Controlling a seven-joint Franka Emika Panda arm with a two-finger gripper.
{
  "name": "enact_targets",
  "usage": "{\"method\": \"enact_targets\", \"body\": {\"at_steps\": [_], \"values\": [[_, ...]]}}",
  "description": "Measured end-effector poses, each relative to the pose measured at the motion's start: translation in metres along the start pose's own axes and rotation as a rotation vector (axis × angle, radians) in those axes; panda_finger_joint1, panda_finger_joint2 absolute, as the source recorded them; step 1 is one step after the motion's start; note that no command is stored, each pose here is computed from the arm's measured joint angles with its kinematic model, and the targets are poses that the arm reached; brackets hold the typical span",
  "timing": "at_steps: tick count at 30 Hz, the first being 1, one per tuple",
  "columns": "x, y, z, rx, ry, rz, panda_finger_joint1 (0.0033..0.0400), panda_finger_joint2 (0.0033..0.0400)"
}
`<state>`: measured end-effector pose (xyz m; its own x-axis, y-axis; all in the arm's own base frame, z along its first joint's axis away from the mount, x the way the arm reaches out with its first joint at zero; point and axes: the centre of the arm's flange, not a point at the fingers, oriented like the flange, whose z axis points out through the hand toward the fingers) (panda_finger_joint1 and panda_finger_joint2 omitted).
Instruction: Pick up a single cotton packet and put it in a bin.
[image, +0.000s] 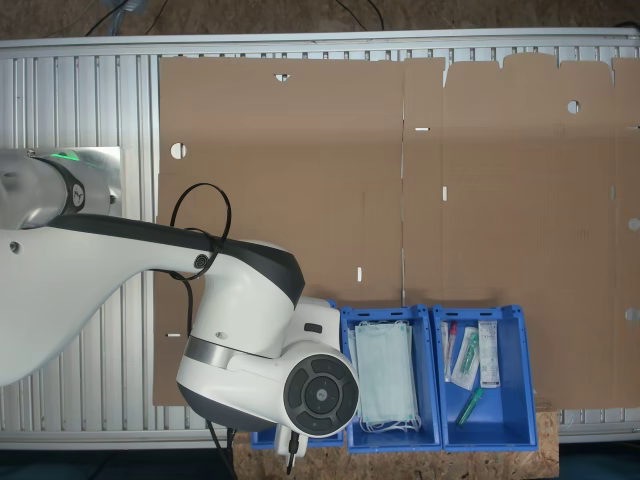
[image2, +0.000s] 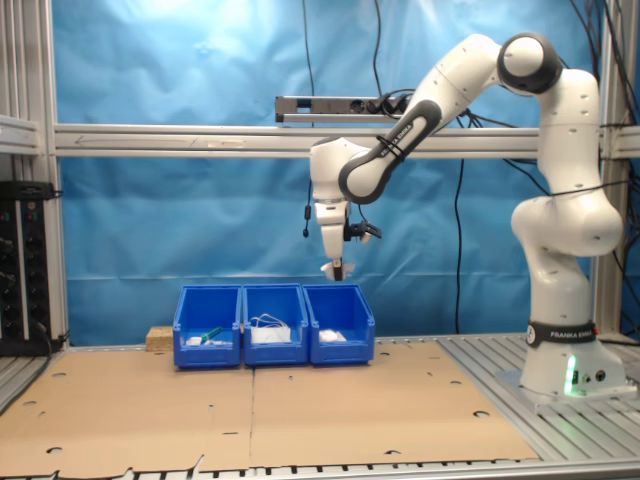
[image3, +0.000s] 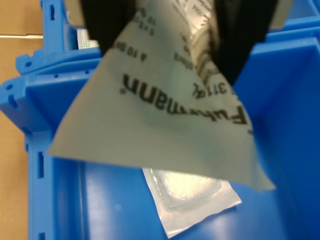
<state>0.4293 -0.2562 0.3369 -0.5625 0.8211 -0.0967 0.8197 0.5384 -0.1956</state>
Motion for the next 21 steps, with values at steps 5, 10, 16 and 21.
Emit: {"method": "enact_targets", "body": {"at_steps": [5,10,16,21], "values": [[0.0,0.0,0.0,0.0,0.0,-0.002,0.0143,0.0143],[0.0,0.0,0.0,0.0,0.0,-0.006,0.0224,0.0224],[0.0,0.0,0.0,0.0,0.0,-0.012,0.0224,0.0224],[0.0,0.0,0.0,0.0,0.0,-0.013,0.0376,0.0376]]}}
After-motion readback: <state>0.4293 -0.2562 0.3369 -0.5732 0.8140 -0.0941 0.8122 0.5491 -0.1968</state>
